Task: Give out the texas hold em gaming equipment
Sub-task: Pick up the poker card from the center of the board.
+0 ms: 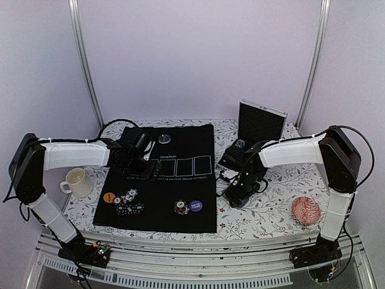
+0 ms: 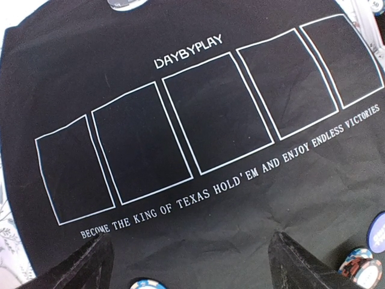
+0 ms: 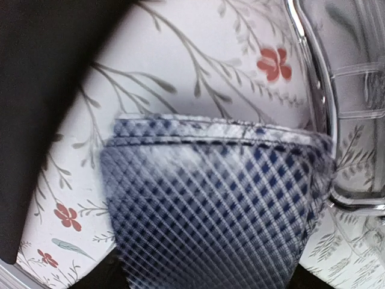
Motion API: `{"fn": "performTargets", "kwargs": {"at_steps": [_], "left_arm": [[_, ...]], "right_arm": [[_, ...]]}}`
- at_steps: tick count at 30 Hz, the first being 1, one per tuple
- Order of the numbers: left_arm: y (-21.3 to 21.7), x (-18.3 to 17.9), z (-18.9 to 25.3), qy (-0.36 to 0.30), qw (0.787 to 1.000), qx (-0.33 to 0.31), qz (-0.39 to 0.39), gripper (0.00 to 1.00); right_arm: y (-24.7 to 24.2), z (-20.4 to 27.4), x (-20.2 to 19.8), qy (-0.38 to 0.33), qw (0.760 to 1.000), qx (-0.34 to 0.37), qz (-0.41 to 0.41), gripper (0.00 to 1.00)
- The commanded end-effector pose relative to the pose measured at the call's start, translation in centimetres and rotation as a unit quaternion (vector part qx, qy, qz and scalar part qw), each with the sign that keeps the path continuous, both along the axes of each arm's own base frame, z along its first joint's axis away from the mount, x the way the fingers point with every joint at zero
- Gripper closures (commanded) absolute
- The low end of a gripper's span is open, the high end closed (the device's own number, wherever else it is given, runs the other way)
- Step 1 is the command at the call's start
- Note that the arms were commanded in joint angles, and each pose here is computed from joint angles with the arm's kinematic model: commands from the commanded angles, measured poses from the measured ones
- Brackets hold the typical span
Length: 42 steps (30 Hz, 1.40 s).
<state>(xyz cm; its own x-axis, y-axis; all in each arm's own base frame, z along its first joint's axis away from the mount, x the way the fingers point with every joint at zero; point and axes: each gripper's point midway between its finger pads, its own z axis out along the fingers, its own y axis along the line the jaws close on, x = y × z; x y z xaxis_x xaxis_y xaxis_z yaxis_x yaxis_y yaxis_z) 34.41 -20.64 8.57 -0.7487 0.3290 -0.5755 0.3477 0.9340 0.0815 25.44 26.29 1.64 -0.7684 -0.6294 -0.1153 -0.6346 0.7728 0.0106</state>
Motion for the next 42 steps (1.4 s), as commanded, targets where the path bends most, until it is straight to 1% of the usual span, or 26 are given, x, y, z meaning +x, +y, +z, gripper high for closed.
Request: {"fn": "performTargets", "kwargs": {"at_steps": [1,4,7,11,15,19,24,27,31,34,37,39,40,42], "left_arm": [[0.4,-0.2,-0.6,0.011,1.0,0.009,-0.003,0.08],[0.4,-0.2,-0.8,0.013,1.0,0.01,-0.004,0.09],[0.3,-0.2,-0.9,0.014,1.0,0.009,-0.005,0.08],[0.2,-0.2,-0.9,0.015,1.0,0.009,-0.004,0.08],[0.3,-0.2,-0.9,0.014,1.0,0.008,-0.003,0.08],[0.4,-0.3,-0.9,0.014,1.0,0.01,-0.004,0.08],[0.2,-0.2,-0.7,0.013,1.0,0.005,-0.005,0.09],[0.1,-0.2,-0.4,0.011,1.0,0.002,-0.005,0.08],[-0.2,-0.1,0.2,0.008,1.0,-0.009,-0.007,0.08],[-0.9,0.1,0.9,0.007,1.0,-0.027,-0.011,0.09],[-2.3,0.3,2.1,0.008,0.998,-0.06,-0.024,0.11],[-4.1,0.4,3.5,0.006,0.994,-0.103,-0.043,0.12],[-5.1,0.4,4.5,0.003,0.99,-0.13,-0.056,0.13],[-7.3,0.2,6.6,-0.002,0.978,-0.192,-0.087,0.14]], "right_arm": [[-0.9,-0.2,-1.2,0.012,1.0,-0.015,0.001,0.17],[-1.8,-0.4,-1.0,0.006,0.999,-0.037,-0.005,0.07],[-1.7,0.1,-0.5,-0.004,0.999,-0.041,-0.008,0.06],[-0.7,0.0,-0.4,0.002,1.0,-0.024,-0.002,0.06],[-0.7,-1.0,-0.9,0.016,1.0,-0.018,0.0,0.14],[-0.3,-1.3,-1.0,0.015,1.0,-0.009,-0.001,0.25],[-1.0,-2.3,-1.6,0.024,1.0,-0.016,-0.004,0.39],[-1.1,-2.1,-1.6,0.02,1.0,-0.018,-0.002,0.45],[-0.8,-0.8,-1.2,0.006,1.0,-0.006,0.003,0.5],[-0.4,0.7,-0.6,-0.016,1.0,0.009,0.011,0.52],[0.3,3.0,0.1,-0.047,0.998,0.031,0.025,0.52],[0.9,4.3,0.1,-0.063,0.996,0.045,0.052,0.52],[2.1,5.8,0.7,-0.082,0.992,0.061,0.069,0.53],[3.7,7.8,0.9,-0.108,0.986,0.077,0.103,0.53]]}}
